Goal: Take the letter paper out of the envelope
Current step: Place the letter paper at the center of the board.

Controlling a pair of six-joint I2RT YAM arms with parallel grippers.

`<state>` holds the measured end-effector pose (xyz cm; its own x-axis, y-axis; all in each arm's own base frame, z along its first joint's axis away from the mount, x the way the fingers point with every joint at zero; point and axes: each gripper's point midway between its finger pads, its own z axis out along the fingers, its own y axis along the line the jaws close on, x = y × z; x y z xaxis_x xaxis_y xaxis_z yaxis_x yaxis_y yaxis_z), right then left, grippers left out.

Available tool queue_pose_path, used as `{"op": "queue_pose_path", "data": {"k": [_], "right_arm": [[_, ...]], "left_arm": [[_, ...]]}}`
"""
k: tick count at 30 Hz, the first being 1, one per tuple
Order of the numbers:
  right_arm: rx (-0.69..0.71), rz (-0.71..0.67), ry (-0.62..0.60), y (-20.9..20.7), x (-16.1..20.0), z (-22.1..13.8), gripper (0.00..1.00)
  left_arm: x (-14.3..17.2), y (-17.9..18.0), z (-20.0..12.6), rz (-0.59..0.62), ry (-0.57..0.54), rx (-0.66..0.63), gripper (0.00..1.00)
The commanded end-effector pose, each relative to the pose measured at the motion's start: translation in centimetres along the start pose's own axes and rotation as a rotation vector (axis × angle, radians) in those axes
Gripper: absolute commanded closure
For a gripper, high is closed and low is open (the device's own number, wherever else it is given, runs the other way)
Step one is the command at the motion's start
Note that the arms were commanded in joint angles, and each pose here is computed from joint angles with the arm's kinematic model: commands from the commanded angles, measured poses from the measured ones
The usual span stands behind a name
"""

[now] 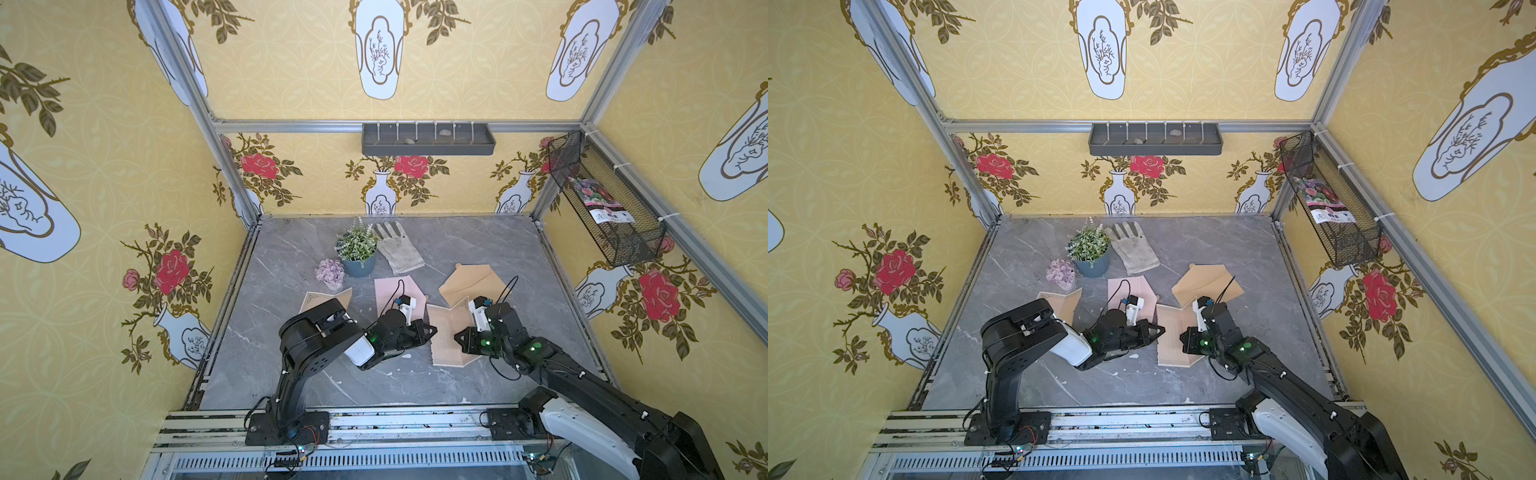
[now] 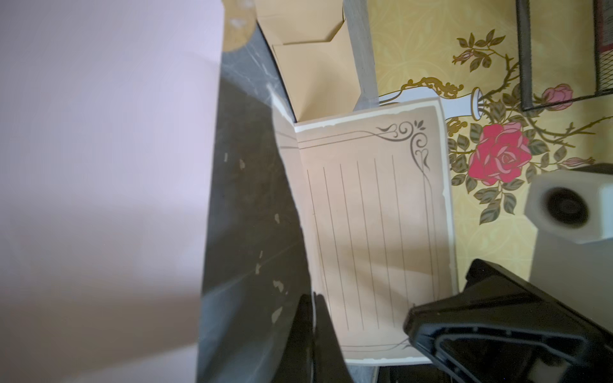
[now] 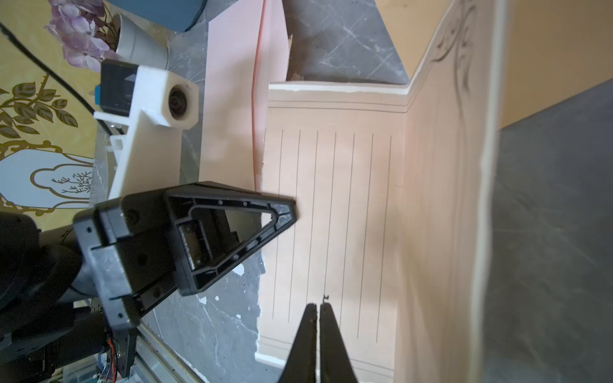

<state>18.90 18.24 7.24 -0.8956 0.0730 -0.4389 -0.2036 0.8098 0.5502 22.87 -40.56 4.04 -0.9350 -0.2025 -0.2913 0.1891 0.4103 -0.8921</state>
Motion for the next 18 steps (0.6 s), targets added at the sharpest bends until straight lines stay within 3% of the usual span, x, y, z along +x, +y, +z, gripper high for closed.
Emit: {"op": "queue_pose_path", "data": {"k": [1, 9, 18], "right_arm": [[0.004, 0.015, -0.048, -0.6, -0.8, 0.1, 0.98], [0.086, 0.110, -0.081, -4.3, -0.3, 0.7, 1.00], [0.308, 0.238, -0.033, -8.2, 0.2, 1.5, 1.00]], "left_arm": [[-0.1, -0.6, -0.1, 0.006, -0.007, 0.023, 1.00], [0.4, 1.3, -0.4, 0.037, 0.008, -0.106, 1.00], [0.7, 3.3, -0.5, 0.031, 0.004, -0.173, 1.00]]}}
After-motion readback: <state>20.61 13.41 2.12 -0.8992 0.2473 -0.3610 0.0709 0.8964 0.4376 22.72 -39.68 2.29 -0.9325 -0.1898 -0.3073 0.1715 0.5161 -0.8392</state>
